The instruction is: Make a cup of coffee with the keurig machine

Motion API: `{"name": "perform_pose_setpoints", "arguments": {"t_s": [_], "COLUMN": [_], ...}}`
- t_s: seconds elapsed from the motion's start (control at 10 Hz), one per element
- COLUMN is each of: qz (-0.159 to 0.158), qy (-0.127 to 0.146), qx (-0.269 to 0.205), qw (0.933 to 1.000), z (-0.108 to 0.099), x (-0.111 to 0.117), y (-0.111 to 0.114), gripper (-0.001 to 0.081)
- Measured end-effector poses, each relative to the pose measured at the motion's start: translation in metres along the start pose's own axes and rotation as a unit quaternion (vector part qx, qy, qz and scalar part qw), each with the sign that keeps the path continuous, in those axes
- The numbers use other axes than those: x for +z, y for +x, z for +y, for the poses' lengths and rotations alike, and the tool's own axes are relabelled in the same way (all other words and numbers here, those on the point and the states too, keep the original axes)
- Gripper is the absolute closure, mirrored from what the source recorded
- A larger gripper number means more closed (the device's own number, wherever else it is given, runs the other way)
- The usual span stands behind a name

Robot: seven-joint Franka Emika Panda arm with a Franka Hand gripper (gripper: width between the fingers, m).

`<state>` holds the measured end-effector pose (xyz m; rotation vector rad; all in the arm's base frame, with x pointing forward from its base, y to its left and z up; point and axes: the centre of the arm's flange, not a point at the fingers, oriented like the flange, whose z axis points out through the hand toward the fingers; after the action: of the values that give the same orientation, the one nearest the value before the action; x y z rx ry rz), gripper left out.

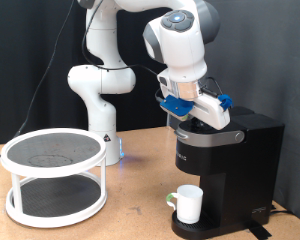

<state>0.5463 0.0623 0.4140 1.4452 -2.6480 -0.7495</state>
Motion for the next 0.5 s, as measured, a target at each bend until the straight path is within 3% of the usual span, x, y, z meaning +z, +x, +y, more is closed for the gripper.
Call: {"name": "perform_pose_setpoints", "arguments": {"t_s": [0.3,0.5], "qz": [-0.004,-0.027], "qy": [0.000,0.009], "qx": [-0.011,-0.050], "qw": [0.9999,0.9984], "z": [-0.0022,0.0000], "x": [-0.0010,-0.0014], "y": [-0.0005,0.0015], "gripper": [0.0806,0.0806]}}
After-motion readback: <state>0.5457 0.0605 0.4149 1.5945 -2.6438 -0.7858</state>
